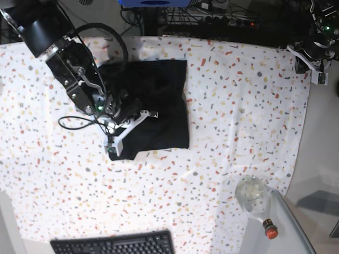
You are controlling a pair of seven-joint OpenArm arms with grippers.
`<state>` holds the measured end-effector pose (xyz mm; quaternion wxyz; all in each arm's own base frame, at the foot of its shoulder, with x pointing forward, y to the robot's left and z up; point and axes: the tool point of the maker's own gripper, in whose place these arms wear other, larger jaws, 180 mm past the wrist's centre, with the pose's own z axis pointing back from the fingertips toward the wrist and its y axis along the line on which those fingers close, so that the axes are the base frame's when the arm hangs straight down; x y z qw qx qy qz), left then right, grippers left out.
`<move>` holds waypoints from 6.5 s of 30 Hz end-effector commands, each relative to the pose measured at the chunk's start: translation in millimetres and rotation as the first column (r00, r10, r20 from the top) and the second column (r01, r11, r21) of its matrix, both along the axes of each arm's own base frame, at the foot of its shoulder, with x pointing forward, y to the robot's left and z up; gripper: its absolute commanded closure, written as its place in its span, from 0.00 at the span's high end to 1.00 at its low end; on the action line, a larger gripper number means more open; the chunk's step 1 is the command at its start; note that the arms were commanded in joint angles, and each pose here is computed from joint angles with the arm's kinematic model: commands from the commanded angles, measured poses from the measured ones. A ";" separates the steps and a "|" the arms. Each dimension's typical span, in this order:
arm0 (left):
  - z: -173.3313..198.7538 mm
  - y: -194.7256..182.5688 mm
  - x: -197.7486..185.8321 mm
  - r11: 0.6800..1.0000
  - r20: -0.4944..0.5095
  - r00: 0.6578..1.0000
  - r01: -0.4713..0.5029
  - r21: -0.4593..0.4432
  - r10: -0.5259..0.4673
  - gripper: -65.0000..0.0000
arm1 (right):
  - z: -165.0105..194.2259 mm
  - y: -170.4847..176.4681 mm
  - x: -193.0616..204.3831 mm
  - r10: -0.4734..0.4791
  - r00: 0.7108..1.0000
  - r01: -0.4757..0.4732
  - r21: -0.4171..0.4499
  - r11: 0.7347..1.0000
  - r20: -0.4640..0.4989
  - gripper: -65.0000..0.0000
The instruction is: Layout the t-shirt on the table in an organized manner, then fold the t-shirt properly
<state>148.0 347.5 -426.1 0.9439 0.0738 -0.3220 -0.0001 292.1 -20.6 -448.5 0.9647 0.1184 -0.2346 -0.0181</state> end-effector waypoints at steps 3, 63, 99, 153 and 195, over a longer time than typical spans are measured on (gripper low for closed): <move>10.1 5.4 6.1 1.000 0.034 0.999 0.004 0.017 -0.004 0.00 | 20.3 26.5 23.6 0.054 0.996 -0.055 0.019 0.998 0.069 0.00; -11.1 -24.2 2.9 0.998 -0.001 0.999 0.040 -0.046 -0.040 0.00 | 68.4 -37.7 -33.2 0.206 0.969 -0.195 -0.093 0.976 0.135 0.00; -7.0 -15.8 4.0 0.999 0.000 0.999 0.041 -0.025 -0.041 0.00 | 51.5 83.6 -122.2 0.430 0.901 -0.433 0.089 0.897 0.052 0.00; -35.3 -37.9 -115.8 0.975 0.039 0.990 0.137 -0.175 -0.132 0.00 | 7.5 -124.3 -253.3 0.045 0.979 -0.078 -0.165 0.983 -0.198 0.00; -222.9 -212.6 -191.0 0.902 -0.417 0.826 0.230 -0.364 -0.379 0.00 | -198.0 -213.2 -307.3 -0.090 0.972 0.009 -0.347 0.938 -0.219 0.00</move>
